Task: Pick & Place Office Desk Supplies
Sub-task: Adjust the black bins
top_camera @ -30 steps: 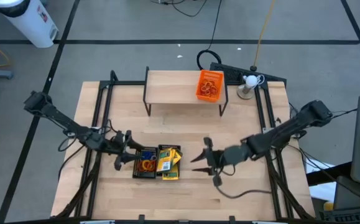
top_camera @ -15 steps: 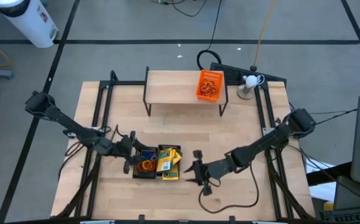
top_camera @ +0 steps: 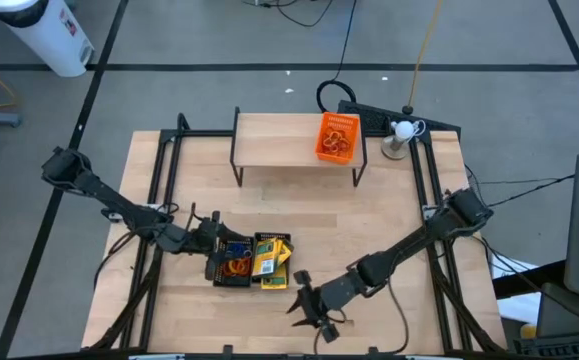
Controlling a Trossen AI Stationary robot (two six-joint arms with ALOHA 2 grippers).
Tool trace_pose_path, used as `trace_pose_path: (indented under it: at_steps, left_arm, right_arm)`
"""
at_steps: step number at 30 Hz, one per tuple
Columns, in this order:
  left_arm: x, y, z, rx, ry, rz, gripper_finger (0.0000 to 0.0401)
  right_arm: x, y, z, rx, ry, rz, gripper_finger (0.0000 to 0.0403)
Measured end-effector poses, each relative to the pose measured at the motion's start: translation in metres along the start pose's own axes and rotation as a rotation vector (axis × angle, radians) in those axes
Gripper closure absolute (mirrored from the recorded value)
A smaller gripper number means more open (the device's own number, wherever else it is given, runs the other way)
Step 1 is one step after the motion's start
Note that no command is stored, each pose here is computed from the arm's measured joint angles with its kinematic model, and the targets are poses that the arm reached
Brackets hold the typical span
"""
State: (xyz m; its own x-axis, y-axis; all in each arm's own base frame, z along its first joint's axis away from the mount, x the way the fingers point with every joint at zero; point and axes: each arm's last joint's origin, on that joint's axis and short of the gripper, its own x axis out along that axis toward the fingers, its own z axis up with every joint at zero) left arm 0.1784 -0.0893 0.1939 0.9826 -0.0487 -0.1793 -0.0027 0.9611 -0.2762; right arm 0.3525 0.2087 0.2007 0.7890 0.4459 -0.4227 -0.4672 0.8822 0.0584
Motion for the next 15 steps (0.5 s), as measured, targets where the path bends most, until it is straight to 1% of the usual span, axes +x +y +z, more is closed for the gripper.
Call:
trace_pose_path:
  at_steps: [6,8,13,15]
  left_arm:
    - [0.0,0.0,0.0,0.016,0.003,-0.009,0.0171]
    - [0.0,0.0,0.001,0.029,0.002,-0.022,0.0171]
    - [0.001,0.001,0.001,0.039,0.005,-0.022,0.0171]
    - [0.001,0.002,0.001,0.056,0.007,-0.017,0.0171]
  right_arm:
    - [0.028,-0.017,0.003,0.029,0.002,0.039,0.0259]
    - [0.033,-0.022,0.003,0.043,0.026,0.045,0.0259]
    - [0.04,-0.04,-0.005,0.093,0.122,-0.007,0.0259]
    - [0.04,-0.046,-0.009,0.103,0.155,-0.065,0.0259]
